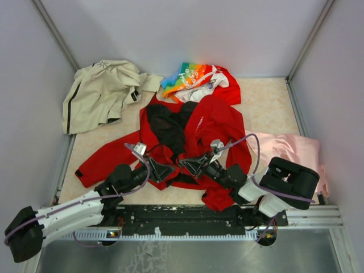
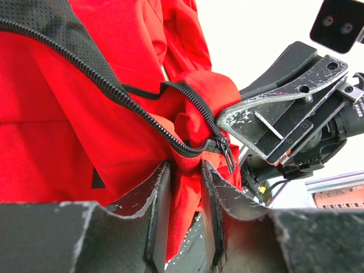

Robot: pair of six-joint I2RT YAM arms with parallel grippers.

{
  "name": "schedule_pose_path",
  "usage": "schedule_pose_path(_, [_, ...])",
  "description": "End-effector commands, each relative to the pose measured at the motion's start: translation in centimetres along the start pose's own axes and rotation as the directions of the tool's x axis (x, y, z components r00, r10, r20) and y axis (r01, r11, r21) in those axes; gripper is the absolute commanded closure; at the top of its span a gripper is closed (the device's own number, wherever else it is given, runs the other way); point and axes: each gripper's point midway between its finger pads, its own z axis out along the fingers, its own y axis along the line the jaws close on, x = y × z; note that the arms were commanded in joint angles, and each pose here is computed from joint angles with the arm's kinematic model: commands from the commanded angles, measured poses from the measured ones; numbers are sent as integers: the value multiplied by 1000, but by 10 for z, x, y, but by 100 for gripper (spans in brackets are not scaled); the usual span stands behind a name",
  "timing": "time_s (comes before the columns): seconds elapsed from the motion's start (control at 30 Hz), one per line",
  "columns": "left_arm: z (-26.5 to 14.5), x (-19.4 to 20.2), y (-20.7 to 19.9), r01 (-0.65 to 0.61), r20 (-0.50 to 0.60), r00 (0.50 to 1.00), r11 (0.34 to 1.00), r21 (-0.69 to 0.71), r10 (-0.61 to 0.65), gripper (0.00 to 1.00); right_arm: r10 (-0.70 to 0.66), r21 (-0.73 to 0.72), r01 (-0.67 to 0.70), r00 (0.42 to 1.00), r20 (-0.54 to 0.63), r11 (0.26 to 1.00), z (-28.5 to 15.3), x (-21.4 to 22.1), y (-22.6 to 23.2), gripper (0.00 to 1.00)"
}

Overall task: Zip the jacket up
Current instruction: Insert the zipper into the jacket.

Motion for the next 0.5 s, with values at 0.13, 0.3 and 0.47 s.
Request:
schedule_pose_path(0.13, [0, -12, -24, 96, 52, 993, 990, 105, -102, 63, 6, -86, 8, 985, 171, 996, 11, -44, 22, 100])
schedule_pose_path(0.3, [0, -13, -26, 113, 55, 991, 986, 121, -120, 60, 5, -84, 9, 986, 167, 996, 12, -42, 22, 100])
schedule_pose_path(0.47, [0, -11, -25, 120, 50, 991, 986, 115, -126, 60, 6, -93, 10, 985, 171, 996, 12, -44, 25, 100])
